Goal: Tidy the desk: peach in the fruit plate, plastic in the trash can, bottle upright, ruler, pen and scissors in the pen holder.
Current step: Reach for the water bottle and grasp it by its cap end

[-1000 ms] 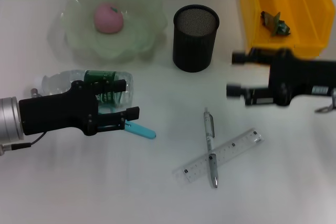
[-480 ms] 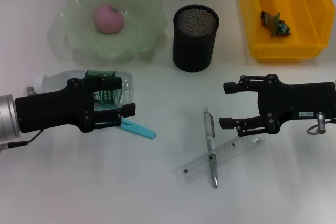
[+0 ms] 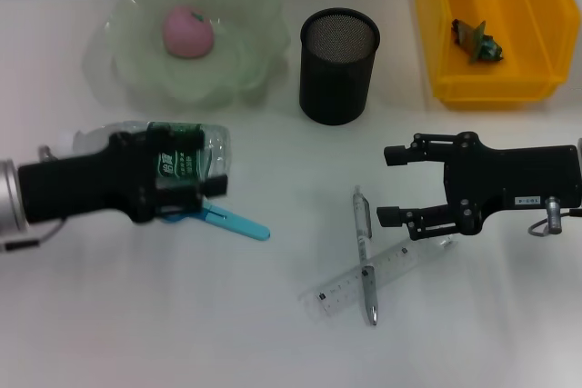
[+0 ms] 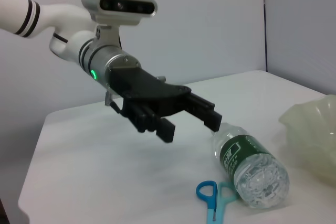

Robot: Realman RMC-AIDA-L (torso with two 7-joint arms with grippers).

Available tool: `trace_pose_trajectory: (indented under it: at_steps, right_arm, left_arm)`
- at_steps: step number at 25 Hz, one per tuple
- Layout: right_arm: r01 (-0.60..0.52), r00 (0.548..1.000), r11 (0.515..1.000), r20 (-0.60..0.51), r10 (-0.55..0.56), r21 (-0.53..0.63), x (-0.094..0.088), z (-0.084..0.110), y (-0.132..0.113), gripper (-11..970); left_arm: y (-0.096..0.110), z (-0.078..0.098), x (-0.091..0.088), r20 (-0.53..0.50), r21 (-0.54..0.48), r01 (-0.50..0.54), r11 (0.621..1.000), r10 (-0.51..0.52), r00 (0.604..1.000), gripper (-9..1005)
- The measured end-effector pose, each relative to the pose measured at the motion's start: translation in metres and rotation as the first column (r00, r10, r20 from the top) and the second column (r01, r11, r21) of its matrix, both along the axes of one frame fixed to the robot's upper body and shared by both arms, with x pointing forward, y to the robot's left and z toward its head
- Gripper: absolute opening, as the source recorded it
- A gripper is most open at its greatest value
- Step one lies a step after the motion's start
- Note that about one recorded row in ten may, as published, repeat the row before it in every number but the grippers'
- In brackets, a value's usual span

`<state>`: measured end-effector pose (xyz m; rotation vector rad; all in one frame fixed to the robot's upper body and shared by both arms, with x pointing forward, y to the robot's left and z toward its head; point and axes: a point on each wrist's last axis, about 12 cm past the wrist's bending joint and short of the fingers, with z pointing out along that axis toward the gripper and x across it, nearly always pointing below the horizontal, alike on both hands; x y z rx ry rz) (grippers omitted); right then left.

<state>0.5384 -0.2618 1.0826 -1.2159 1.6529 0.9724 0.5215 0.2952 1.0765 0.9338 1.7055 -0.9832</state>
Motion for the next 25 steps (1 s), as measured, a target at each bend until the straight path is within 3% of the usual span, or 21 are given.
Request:
trace_pose_trajectory:
  at_steps: [7, 12, 17, 19, 20, 22, 23, 24, 25]
  right_arm:
    - [-0.002, 1.0, 1.0, -0.004, 0.002, 0.001, -0.001, -0.001, 0.0, 833]
    - [-0.005, 1.0, 1.0, -0.012, 0.005, -0.001, -0.002, -0.001, 0.0, 833]
    - [0.001, 1.0, 1.0, -0.022, -0.001, -0.011, -0.001, -0.002, -0.001, 834]
    - [0.003, 1.0, 1.0, -0.026, -0.003, -0.011, -0.001, -0.002, -0.002, 834]
    - [0.005, 1.0, 1.0, -0.031, -0.006, -0.011, -0.001, -0.002, -0.002, 834]
    - [0.01, 0.999, 1.0, -0.041, -0.01, -0.012, -0.001, -0.002, -0.003, 833]
    - [0.011, 0.999, 1.0, -0.042, -0.012, -0.011, -0.001, -0.002, -0.003, 833]
    - [0.011, 0.999, 1.0, -0.042, -0.012, -0.011, -0.001, -0.002, -0.003, 833]
    - [0.015, 0.999, 1.0, -0.045, -0.015, -0.01, -0.001, -0.002, -0.004, 834]
  left_arm:
    - [0.023, 0.047, 0.037, -0.042, 0.159, -0.03, 0.987, 0.037, 0.998, 728]
    - [0.031, 0.066, 0.049, -0.066, 0.275, -0.027, 0.961, 0.047, 0.997, 727]
    - [0.033, 0.087, 0.059, -0.084, 0.446, -0.015, 0.895, 0.059, 0.995, 727]
    - [0.033, 0.087, 0.059, -0.084, 0.446, -0.015, 0.895, 0.059, 0.995, 727]
    - [0.03, 0.092, 0.062, -0.098, 0.52, 0.01, 0.854, 0.048, 0.994, 727]
    - [0.025, 0.093, 0.068, -0.118, 0.588, 0.038, 0.808, 0.039, 0.992, 727]
    - [0.025, 0.093, 0.068, -0.118, 0.588, 0.038, 0.808, 0.039, 0.992, 727]
    - [0.017, 0.091, 0.074, -0.141, 0.666, 0.074, 0.743, 0.027, 0.99, 726]
    - [0.015, 0.091, 0.075, -0.142, 0.675, 0.079, 0.733, 0.024, 0.99, 726]
